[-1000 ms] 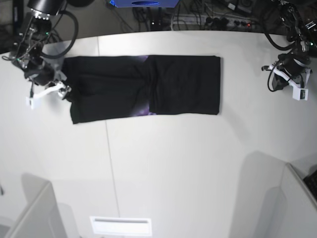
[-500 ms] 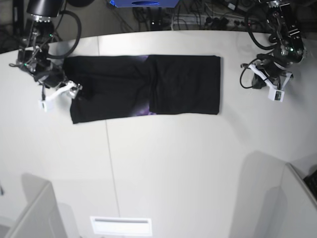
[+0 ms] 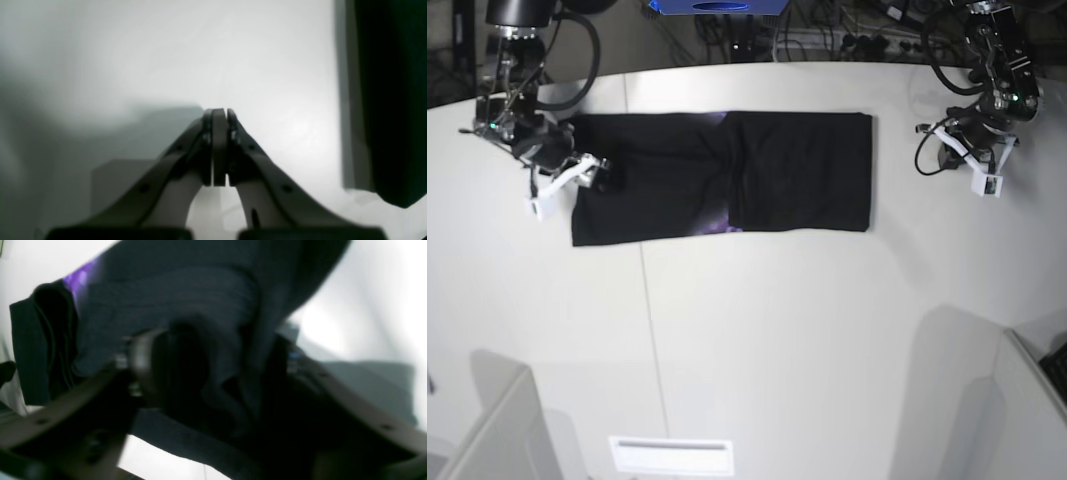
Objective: Fold the T-shirt properly
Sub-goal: 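Move the right gripper to the strip end and grasp it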
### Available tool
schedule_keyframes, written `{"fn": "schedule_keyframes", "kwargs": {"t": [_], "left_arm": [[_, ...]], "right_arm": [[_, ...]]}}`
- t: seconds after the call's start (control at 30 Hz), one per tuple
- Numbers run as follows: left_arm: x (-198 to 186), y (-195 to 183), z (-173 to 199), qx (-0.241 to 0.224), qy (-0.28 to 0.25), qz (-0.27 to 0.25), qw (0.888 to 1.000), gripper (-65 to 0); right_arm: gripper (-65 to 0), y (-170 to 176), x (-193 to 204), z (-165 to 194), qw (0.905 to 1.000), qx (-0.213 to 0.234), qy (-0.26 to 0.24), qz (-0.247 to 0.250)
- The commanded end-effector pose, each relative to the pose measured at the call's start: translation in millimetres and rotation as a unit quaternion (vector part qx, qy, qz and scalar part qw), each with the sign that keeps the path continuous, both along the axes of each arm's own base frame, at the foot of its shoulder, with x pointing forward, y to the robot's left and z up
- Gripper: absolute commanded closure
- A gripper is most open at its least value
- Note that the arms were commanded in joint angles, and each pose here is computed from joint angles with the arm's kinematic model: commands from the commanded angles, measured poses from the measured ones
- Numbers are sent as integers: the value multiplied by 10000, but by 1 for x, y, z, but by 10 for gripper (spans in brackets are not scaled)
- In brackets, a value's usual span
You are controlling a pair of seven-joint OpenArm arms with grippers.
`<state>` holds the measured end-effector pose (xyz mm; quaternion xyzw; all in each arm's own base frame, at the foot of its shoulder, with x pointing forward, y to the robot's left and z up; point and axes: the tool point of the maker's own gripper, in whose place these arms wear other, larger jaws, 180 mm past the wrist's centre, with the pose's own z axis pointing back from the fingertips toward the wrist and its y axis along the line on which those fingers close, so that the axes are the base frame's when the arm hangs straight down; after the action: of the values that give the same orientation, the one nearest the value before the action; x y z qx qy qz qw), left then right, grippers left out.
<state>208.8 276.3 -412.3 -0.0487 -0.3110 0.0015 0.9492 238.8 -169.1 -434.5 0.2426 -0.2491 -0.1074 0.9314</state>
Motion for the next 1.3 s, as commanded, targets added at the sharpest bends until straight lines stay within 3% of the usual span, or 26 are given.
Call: {"fn": "schedule_keyframes", "kwargs": {"t": [0.0,0.17,0.4,0.7,1.27], "left_arm": [[7,-1,8,27,-167,-79,9998,0],[16,-40,1,-210,-271,-545,9979,0],[17,-76,-24,-552,-73,-894,9944,0],[28,-108,-25,-868,-153,-994,9911,0],[29,-109,-23,-770,-148,-1182,9899,0]], "right_arm": [[-284,-3,-10,-7,9995,-115,274,91],[-6,-4,-4,-14,9994,-45,353,12],[0,-10,3,-18,9992,-43,397,-47],[0,-6,20,17,9997,-236,-98,66],[0,92,21,80,9972,-18,-494,558]]}}
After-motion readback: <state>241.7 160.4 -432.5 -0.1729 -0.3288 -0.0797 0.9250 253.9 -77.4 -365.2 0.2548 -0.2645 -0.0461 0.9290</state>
